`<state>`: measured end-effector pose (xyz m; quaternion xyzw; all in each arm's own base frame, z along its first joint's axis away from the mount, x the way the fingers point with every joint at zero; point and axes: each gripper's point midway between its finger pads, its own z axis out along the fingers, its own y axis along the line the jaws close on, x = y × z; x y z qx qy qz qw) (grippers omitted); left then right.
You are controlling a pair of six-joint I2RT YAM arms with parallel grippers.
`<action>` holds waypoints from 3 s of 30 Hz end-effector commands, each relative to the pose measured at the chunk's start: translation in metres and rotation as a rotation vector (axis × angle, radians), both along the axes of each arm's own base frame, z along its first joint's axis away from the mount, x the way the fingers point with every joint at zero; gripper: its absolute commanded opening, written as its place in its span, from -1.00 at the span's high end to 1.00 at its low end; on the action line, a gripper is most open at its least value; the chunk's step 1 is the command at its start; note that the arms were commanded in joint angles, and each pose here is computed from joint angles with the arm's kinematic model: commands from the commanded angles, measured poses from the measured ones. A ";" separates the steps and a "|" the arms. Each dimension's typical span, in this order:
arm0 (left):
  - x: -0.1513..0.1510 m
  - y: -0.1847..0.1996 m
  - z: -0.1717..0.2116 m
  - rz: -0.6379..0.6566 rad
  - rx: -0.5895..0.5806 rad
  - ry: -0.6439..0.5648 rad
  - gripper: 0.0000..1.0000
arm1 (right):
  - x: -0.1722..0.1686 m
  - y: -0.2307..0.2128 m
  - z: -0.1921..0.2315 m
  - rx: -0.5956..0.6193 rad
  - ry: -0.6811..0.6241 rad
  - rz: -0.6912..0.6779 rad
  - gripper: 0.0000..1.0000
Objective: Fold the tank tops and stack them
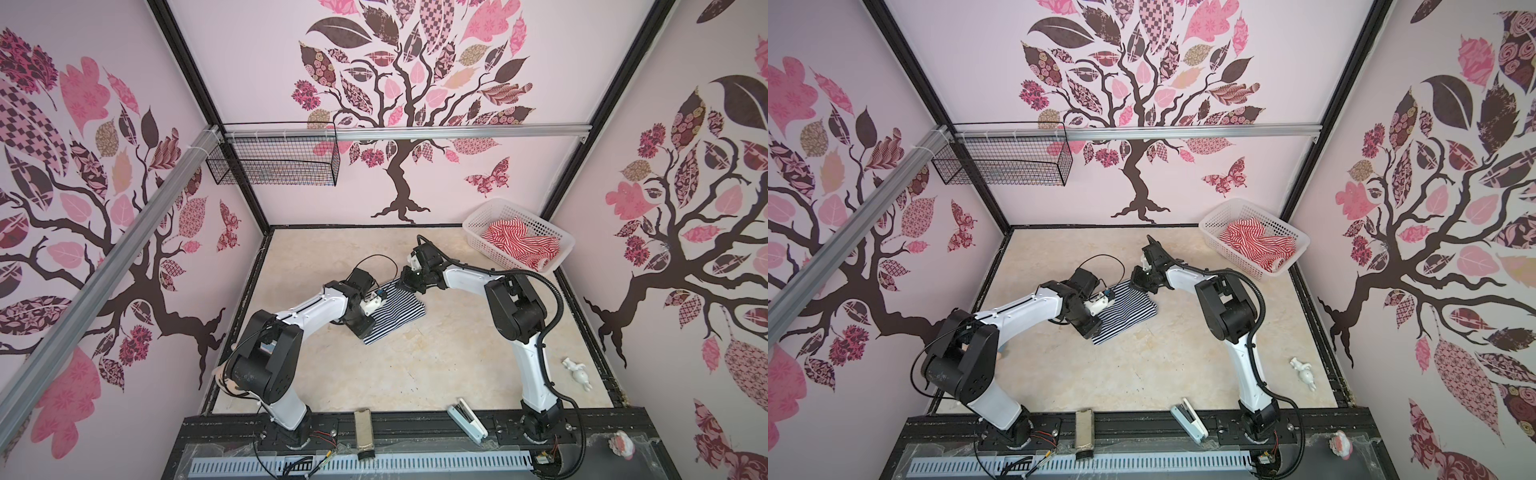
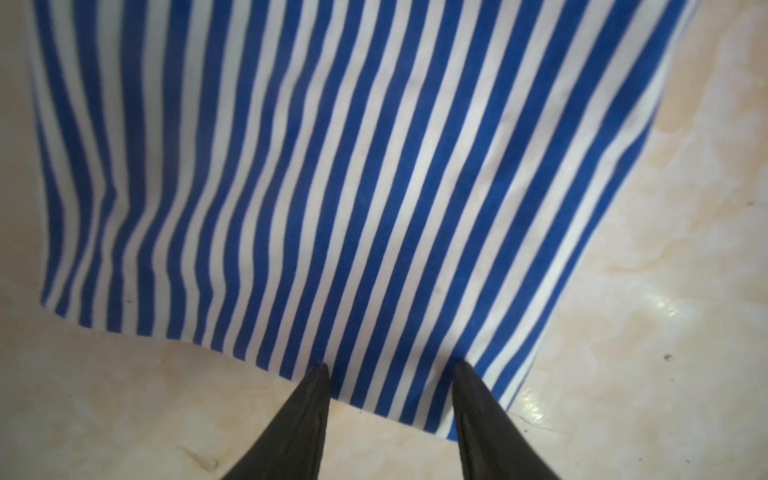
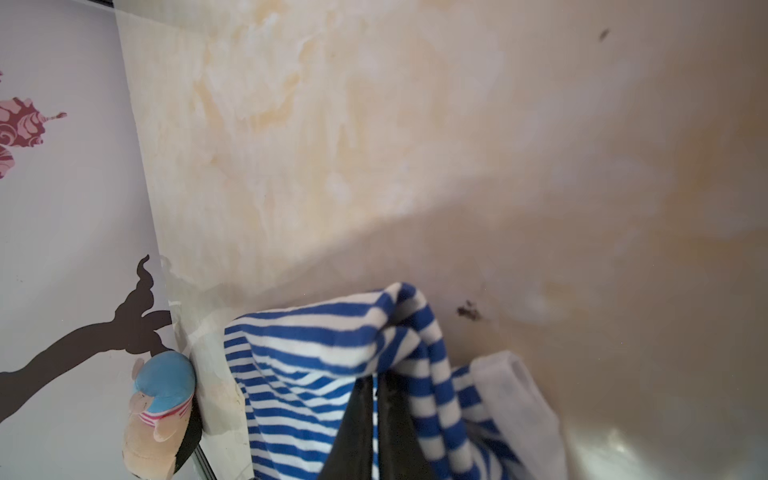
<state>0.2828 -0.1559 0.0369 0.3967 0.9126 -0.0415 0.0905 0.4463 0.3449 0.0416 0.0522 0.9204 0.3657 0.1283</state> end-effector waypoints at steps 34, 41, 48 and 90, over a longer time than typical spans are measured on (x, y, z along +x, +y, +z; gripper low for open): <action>0.031 -0.010 0.037 0.040 -0.093 -0.081 -0.05 | -0.146 0.004 0.030 0.013 -0.005 0.071 0.38; 0.014 -0.009 0.004 0.017 -0.066 0.045 -0.03 | -0.172 -0.006 -0.005 -0.049 0.055 0.081 0.38; -0.003 0.003 -0.020 0.002 -0.004 0.105 -0.04 | -0.195 -0.026 -0.039 -0.106 0.115 0.082 0.41; -0.060 -0.073 -0.026 -0.228 -0.089 0.164 -0.04 | -0.080 -0.031 -0.015 -0.011 0.050 -0.030 0.59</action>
